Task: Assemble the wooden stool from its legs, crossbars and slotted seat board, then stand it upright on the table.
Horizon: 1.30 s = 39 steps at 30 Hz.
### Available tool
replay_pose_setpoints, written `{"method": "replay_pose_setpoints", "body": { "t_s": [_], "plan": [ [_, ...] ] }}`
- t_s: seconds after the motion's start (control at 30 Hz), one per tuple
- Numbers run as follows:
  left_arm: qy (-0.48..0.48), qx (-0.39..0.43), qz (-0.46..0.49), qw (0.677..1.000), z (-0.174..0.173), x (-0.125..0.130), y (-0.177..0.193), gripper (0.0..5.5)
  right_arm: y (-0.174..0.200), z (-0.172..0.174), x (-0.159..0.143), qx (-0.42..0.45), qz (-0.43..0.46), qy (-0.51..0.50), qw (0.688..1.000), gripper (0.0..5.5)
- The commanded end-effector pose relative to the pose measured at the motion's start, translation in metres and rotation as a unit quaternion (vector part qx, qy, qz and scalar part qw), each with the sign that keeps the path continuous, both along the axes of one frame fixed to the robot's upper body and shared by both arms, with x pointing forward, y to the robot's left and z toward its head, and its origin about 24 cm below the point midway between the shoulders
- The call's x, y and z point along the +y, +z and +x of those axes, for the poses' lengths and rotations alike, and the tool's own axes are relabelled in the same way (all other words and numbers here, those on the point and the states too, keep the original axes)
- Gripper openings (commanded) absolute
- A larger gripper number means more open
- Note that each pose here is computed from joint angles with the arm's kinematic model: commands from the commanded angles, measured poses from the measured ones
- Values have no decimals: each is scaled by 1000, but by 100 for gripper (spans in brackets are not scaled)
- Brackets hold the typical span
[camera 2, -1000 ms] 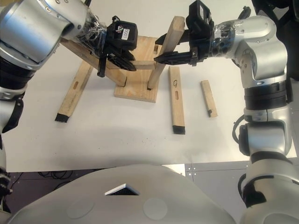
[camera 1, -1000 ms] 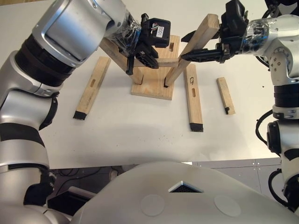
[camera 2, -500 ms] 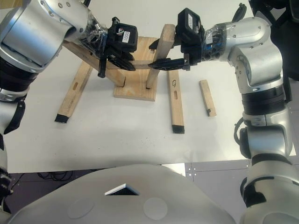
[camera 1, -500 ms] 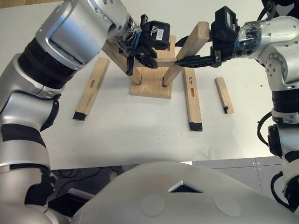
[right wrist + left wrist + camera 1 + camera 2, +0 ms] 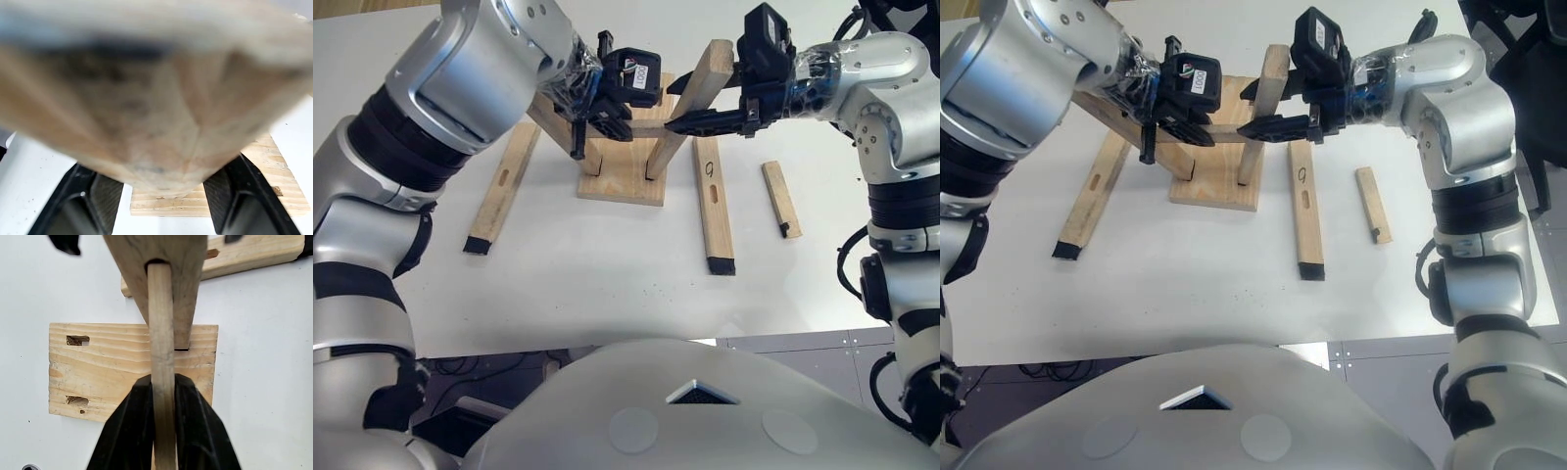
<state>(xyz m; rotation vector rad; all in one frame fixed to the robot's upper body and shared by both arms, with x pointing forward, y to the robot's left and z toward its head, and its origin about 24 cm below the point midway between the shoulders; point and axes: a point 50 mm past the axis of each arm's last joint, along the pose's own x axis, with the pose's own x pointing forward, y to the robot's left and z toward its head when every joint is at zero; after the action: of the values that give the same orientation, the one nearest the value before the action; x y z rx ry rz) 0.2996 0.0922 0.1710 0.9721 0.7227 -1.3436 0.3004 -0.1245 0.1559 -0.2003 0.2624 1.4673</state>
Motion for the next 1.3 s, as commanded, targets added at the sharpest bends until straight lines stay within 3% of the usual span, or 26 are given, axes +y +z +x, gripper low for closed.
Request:
{"method": "replay_pose_setpoints", "body": {
  "t_s": [0.03,0.2,0.3,0.43,0.73,0.97,1.07,1.2,1.3],
  "plan": [
    [29,170,98,980,-40,17,-109,38,4,-6,42,73,76,69,992,204],
    [19,162,77,984,-35,15,-102,38,-28,-23,42,87,-5,105,991,204],
    [19,144,41,989,-23,12,-82,38,-47,-30,35,93,-53,105,989,267],
    [21,112,6,993,-12,12,-54,127,-44,-21,35,81,-40,68,994,348],
    [23,52,-67,996,-5,34,23,127,-45,-15,27,69,-43,35,996,348],
    [-13,1,-51,999,-6,45,40,127,-54,-15,28,72,-57,28,995,348],
    [-2,-43,-87,995,-5,53,71,127,-60,-15,22,57,-90,21,994,348],
    [74,-125,-253,956,-12,82,147,127,-64,-19,0,37,-142,13,989,348],
    [161,-151,-379,899,-23,124,166,110,-59,-20,-21,34,-148,-20,988,351]
  ]
}}
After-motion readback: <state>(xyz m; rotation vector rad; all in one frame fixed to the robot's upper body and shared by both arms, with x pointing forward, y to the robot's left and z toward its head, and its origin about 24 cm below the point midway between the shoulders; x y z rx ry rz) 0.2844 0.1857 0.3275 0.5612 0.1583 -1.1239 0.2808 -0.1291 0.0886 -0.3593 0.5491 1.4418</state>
